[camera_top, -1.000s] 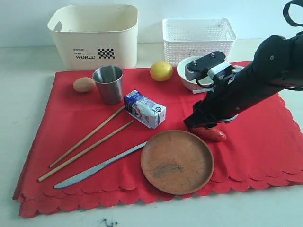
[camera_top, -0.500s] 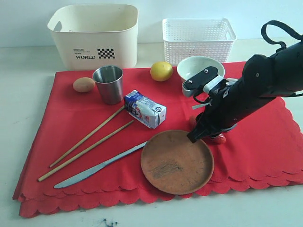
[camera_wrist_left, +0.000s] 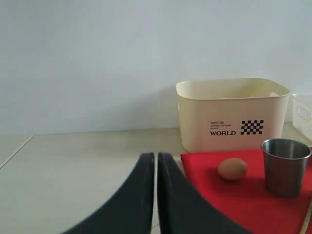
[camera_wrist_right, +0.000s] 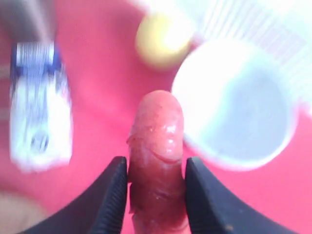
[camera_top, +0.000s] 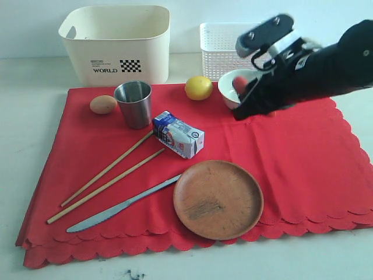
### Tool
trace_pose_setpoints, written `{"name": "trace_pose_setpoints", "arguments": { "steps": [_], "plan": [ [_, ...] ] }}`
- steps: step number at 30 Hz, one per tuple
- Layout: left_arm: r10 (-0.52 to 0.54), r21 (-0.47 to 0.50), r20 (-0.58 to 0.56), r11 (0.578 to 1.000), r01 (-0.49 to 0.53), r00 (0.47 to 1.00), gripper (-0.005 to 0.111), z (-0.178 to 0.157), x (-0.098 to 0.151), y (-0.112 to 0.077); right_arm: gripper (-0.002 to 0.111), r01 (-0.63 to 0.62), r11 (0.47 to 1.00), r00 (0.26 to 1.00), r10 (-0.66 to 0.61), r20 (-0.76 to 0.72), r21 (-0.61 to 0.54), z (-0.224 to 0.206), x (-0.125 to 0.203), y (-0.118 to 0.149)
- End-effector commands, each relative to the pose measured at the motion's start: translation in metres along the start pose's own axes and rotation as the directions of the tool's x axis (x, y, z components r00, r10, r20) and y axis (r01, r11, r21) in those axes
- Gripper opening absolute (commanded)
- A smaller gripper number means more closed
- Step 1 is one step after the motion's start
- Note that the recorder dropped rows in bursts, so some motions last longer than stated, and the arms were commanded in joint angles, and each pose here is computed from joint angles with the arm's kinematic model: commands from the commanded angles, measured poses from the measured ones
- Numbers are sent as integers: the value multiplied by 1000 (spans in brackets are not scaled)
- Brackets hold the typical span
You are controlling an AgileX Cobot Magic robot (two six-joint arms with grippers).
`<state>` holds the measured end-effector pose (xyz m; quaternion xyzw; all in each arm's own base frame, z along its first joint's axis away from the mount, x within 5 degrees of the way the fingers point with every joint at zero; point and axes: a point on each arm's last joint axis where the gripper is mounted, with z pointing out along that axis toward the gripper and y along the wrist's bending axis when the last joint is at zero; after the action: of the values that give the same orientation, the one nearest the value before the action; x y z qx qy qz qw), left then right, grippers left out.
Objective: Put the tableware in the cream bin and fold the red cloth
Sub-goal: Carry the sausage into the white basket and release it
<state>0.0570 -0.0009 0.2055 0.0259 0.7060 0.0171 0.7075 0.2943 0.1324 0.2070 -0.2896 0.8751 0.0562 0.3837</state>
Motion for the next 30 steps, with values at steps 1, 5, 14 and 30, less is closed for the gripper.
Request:
{"name": "trace_pose_setpoints", "arguments": {
  "steps": [1,5,14,30],
  "plan": [
    [-8,4,6,1000,8,1000,5,-1,0,0,0,-25,993,964,-7,265,117,-25,-29,-11],
    [-8,4,6,1000,8,1000,5,-1,0,0,0,-50,982,920,-27,391,185,-30,-41,-17],
    [-8,4,6,1000,8,1000,5,-1,0,0,0,-106,972,916,14,402,208,7,-74,-44],
    [-8,4,6,1000,8,1000,5,-1,0,0,0,-148,969,921,61,385,200,123,-113,-80]
  ]
}}
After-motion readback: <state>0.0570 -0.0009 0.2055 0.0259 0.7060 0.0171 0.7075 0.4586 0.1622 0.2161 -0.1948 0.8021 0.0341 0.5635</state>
